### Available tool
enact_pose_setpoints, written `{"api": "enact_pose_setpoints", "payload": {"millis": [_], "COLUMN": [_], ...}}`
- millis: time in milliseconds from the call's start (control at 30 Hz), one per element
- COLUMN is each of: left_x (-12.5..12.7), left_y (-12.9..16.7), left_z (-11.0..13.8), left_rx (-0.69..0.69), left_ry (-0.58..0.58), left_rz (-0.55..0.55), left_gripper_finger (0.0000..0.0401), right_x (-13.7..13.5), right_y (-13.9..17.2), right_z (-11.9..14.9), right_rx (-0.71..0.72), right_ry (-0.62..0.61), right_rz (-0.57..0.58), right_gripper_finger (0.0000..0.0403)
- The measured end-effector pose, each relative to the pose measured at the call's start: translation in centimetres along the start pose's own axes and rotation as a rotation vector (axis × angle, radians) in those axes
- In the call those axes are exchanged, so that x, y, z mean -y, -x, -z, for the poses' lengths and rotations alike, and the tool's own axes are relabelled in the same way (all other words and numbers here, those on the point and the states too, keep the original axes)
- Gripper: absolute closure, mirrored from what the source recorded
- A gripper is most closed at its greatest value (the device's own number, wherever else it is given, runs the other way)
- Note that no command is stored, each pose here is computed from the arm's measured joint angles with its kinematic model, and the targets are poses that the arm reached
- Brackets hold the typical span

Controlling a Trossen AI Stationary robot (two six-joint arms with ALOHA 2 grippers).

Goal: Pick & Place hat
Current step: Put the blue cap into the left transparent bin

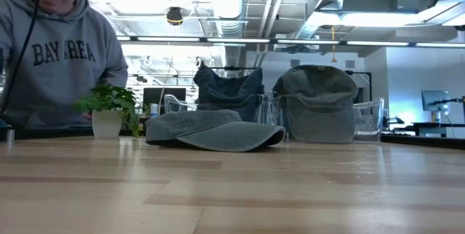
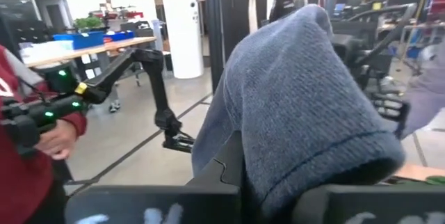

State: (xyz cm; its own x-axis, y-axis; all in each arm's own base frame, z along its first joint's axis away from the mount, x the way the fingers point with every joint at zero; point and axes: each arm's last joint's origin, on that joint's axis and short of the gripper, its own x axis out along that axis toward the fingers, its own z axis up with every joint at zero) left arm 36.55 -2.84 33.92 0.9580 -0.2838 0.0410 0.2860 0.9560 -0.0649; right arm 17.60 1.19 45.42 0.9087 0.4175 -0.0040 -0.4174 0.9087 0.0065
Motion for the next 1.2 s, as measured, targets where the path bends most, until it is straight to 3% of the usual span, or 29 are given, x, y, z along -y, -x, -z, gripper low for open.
{"api": "enact_pose_setpoints", "payload": {"millis": [267, 533, 767, 1033, 1200], "left_x": [0.0, -0.1, -0.4, -0.6, -0.6], "left_y": [0.0, 0.0, 0.1, 0.1, 0.1], "left_z": [0.0, -0.7, -0.6, 0.1, -0.1], "left_rx": [0.000, 0.073, 0.070, 0.017, 0.030], "left_ry": [0.011, 0.023, 0.101, 0.245, 0.215], "left_rz": [-0.004, -0.054, -0.085, -0.138, -0.142], "left_gripper_finger": [0.0175, 0.0175, 0.0175, 0.0175, 0.0177], "right_x": [0.9, 1.6, 2.0, 2.0, 2.1], "right_y": [0.4, -0.4, -2.3, -2.3, -2.5], "right_z": [-0.4, 0.0, 1.0, 1.0, 1.2], "right_rx": [0.035, 0.017, -0.035, -0.034, -0.043], "right_ry": [0.049, 0.072, 0.091, 0.141, 0.137], "right_rz": [0.057, 0.032, -0.020, -0.039, -0.044], "right_gripper_finger": [0.0403, 0.0403, 0.0403, 0.0403, 0.0403]}}
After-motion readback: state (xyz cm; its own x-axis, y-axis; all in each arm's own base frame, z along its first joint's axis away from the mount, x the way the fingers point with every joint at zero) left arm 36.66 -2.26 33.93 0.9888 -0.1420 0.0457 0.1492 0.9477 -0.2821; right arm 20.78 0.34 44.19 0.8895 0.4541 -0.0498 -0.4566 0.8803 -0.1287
